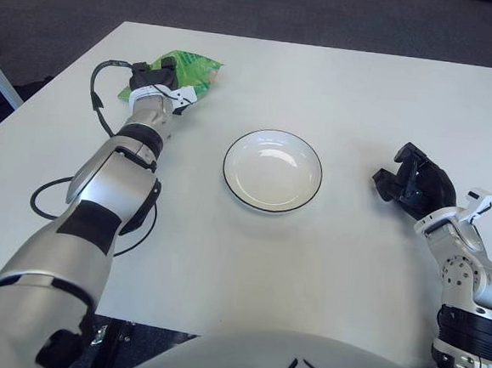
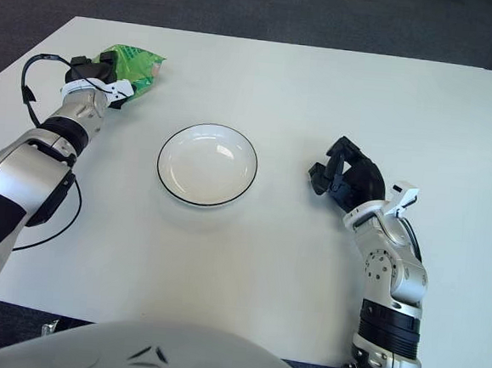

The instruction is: Put the snack into the plate.

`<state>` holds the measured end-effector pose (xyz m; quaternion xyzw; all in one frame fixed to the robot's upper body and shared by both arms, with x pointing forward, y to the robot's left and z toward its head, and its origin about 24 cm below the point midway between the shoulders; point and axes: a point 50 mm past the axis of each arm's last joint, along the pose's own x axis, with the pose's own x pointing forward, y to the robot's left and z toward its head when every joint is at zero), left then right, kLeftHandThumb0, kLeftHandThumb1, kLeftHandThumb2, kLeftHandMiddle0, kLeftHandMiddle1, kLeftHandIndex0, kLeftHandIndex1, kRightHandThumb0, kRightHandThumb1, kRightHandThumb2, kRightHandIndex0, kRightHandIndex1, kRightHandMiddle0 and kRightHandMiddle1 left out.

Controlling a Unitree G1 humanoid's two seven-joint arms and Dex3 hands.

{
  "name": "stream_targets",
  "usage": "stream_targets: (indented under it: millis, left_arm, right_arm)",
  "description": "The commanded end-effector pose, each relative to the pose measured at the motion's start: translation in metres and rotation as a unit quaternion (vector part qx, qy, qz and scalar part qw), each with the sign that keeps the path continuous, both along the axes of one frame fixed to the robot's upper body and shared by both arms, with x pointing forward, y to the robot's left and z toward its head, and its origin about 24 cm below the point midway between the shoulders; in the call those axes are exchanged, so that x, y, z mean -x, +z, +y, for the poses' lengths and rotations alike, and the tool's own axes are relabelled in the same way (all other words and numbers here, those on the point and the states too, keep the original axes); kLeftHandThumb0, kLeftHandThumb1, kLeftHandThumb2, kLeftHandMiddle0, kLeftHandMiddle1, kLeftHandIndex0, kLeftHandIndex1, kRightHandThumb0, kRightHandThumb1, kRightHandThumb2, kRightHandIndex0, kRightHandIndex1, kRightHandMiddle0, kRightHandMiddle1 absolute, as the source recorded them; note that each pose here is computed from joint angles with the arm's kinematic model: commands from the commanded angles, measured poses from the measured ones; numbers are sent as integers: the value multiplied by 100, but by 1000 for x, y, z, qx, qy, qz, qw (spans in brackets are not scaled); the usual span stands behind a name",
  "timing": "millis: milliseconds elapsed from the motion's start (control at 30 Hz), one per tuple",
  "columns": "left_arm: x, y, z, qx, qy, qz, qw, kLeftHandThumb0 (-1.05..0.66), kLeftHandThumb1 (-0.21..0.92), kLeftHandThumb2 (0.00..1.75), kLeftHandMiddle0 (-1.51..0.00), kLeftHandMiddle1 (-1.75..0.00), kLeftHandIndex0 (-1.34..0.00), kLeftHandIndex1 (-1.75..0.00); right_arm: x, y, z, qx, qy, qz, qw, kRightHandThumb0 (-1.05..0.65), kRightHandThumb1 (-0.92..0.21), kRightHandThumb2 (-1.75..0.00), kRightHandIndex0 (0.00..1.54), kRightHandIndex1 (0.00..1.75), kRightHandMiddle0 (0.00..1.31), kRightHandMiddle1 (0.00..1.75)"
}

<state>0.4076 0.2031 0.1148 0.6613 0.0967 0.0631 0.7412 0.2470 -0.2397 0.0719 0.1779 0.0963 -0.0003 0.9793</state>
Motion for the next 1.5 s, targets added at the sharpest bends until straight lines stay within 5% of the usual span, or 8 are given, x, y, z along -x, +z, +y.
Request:
stream_targets:
  millis: [0, 533, 733, 800, 1033, 1133, 1267, 1467]
  left_arm:
    - [1, -2, 3, -8, -1, 7, 1000, -105, 92, 101, 0, -90, 0, -46]
    - [3, -2, 5, -31, -14, -29, 999, -99, 92, 85, -7, -135, 0, -103]
    - [7, -9, 11, -57, -25, -35, 997, -71, 69, 89, -24, -168, 0, -148]
    - [10, -13, 16, -68, -23, -28, 997, -6, 61, 96, -34, -172, 0, -150]
    - [11, -13, 14, -92, -34, -58, 993, 41, 39, 121, -53, -174, 0, -162]
    - [13, -15, 12, -88, -41, -76, 992, 44, 34, 128, -58, -175, -6, -170]
    - [14, -18, 10, -71, -46, -86, 993, 12, 30, 133, -60, -175, -35, -169]
    - [15, -21, 2, -37, -64, -100, 992, 1, 16, 146, -77, -162, -49, -174]
  right_arm:
    - [15, -34, 2, -14, -8, 91, 996, -49, -29, -135, 130, 175, 64, 175]
    - [17, -35, 3, -15, -8, 92, 996, -49, -29, -135, 130, 175, 64, 175]
    - [17, -35, 4, -14, -9, 91, 996, -49, -29, -135, 130, 175, 64, 175]
    - [17, -34, 5, -13, -9, 91, 996, -49, -29, -135, 129, 175, 64, 175]
    - [17, -34, 6, -9, -10, 89, 996, -50, -29, -136, 129, 175, 64, 175]
    - [17, -34, 6, -8, -10, 88, 996, -50, -28, -136, 129, 175, 64, 175]
    - [17, -34, 6, -5, -10, 87, 996, -50, -28, -136, 129, 175, 64, 175]
    - [17, -33, 6, -4, -10, 85, 996, -50, -28, -136, 129, 175, 64, 175]
